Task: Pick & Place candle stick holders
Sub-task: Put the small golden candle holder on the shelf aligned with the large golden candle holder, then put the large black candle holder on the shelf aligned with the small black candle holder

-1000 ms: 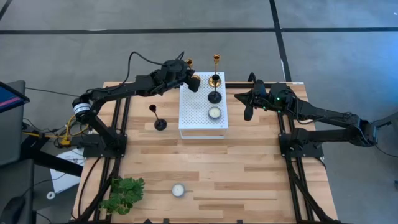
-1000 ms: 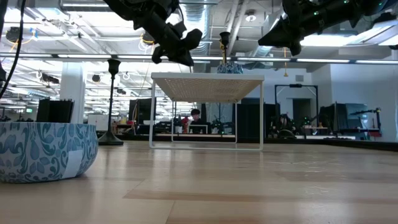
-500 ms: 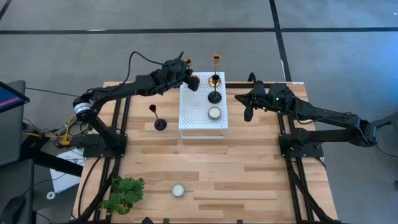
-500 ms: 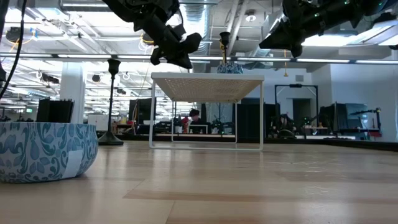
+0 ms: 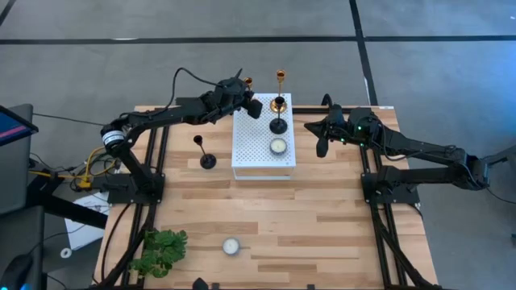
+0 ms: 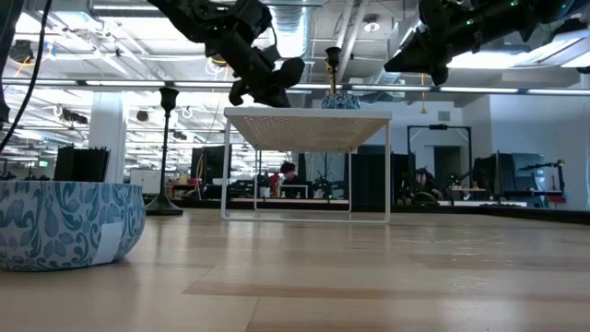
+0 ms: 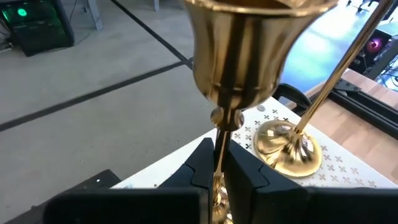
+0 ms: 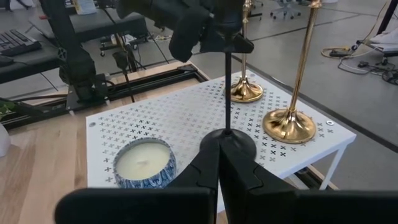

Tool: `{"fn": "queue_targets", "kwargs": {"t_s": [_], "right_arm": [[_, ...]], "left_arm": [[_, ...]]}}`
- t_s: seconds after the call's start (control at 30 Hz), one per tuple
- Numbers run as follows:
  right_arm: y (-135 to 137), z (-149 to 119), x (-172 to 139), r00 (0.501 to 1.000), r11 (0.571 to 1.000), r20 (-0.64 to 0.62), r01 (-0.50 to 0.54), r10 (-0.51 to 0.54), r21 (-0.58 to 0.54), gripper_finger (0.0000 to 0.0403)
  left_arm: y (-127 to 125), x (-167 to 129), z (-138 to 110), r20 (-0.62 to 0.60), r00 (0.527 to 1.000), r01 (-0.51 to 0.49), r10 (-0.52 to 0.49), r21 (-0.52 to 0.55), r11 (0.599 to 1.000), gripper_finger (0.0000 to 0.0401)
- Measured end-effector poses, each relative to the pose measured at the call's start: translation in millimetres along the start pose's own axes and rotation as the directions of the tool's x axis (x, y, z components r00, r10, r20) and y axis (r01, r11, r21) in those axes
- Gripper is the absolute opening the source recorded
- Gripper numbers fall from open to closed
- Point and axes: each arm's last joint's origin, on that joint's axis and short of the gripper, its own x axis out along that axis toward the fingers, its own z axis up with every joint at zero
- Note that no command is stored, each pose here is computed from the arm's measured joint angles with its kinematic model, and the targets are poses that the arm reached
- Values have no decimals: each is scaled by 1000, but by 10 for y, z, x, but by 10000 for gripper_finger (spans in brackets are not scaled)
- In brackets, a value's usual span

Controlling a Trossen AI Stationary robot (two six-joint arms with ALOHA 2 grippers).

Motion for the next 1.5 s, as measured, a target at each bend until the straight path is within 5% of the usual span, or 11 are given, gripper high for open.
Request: {"fn": "queue_targets", "kwargs": {"t_s": [0.23, 0.77, 1.5], "right_arm": [[0, -4, 0, 1000, 1000, -5, 0, 0, 0, 0], [0, -7, 0, 1000, 1000, -7, 0, 0, 0, 0], [-1, -13, 0, 1000, 1000, -14, 1, -1, 3, 0]], "left_arm": [[3, -32, 22, 1, 1000, 20, -20, -2, 1000, 22], [-3, -42, 35, 9, 999, 40, -40, -3, 999, 106], [-70, -113, 58, 22, 998, 63, -66, 103, 993, 260]]}}
